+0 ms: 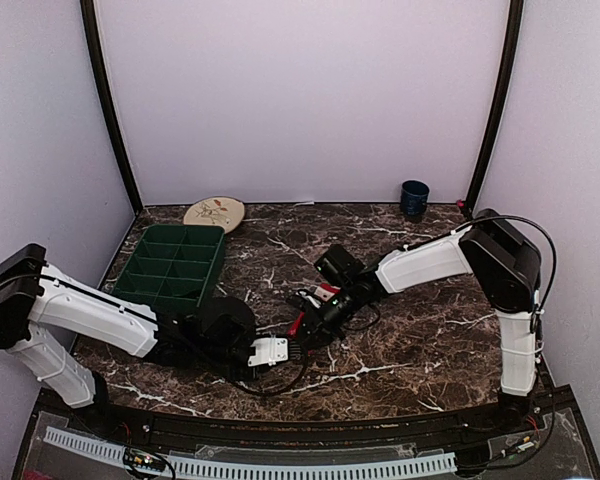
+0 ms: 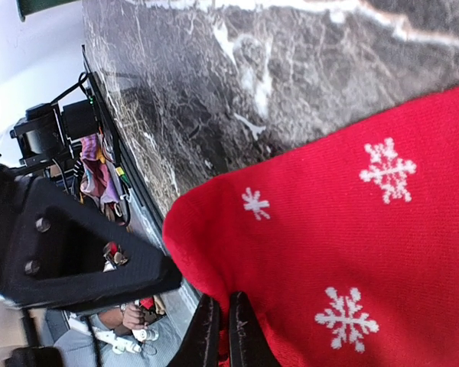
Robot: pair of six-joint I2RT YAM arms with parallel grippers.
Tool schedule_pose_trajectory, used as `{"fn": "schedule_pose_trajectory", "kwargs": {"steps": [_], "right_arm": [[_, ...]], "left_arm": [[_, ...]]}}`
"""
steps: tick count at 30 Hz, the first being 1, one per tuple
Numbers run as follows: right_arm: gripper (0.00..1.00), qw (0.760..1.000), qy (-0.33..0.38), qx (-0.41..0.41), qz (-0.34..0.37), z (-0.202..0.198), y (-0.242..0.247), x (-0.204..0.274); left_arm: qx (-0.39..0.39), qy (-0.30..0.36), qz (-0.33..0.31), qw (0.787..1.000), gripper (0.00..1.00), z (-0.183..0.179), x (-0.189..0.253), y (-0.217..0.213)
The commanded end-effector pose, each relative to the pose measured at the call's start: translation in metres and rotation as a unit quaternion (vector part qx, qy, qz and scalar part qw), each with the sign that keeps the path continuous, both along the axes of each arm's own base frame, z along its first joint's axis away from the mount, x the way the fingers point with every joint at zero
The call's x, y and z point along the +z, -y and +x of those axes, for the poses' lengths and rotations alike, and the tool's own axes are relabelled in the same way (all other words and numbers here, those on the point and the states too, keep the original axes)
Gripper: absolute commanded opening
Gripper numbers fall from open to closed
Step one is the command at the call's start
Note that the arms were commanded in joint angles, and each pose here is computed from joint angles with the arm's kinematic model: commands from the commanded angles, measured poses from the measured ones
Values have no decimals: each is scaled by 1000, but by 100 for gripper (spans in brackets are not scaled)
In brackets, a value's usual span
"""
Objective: Roll the socks
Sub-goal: Roll the sock at the center of the board.
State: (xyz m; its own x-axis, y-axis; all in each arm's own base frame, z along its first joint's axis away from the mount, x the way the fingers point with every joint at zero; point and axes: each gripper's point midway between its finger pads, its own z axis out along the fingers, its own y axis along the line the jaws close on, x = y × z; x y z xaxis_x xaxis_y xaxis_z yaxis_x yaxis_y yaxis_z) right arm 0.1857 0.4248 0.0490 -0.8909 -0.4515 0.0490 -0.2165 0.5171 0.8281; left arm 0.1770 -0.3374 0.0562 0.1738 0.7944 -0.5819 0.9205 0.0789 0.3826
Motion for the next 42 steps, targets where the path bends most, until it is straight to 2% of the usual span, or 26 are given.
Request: {"fn": "schedule_pose_trajectory", "kwargs": {"steps": [1,7,13,20,29,42], "right_arm": [[4,1000,-15,12,-2,-4,4,-3],[4,1000,-18,20,-2,-8,7,-4],[4,1000,-21,23,1,-9,7,-4],[4,1000,-22,20,1,-5,6,-5],[4,1000,-22,19,4,2,4,-4],[4,999,-29,26,3,0,5,-4]], "left_arm": [[32,86,24,996,25,20,-3,-3],[55,152,37,986,26,36,-3,2],[47,172,32,983,27,38,1,6],[-4,144,25,989,28,15,5,9],[-1,127,43,991,28,2,-1,-14],[-15,135,48,990,28,8,-12,7]]}}
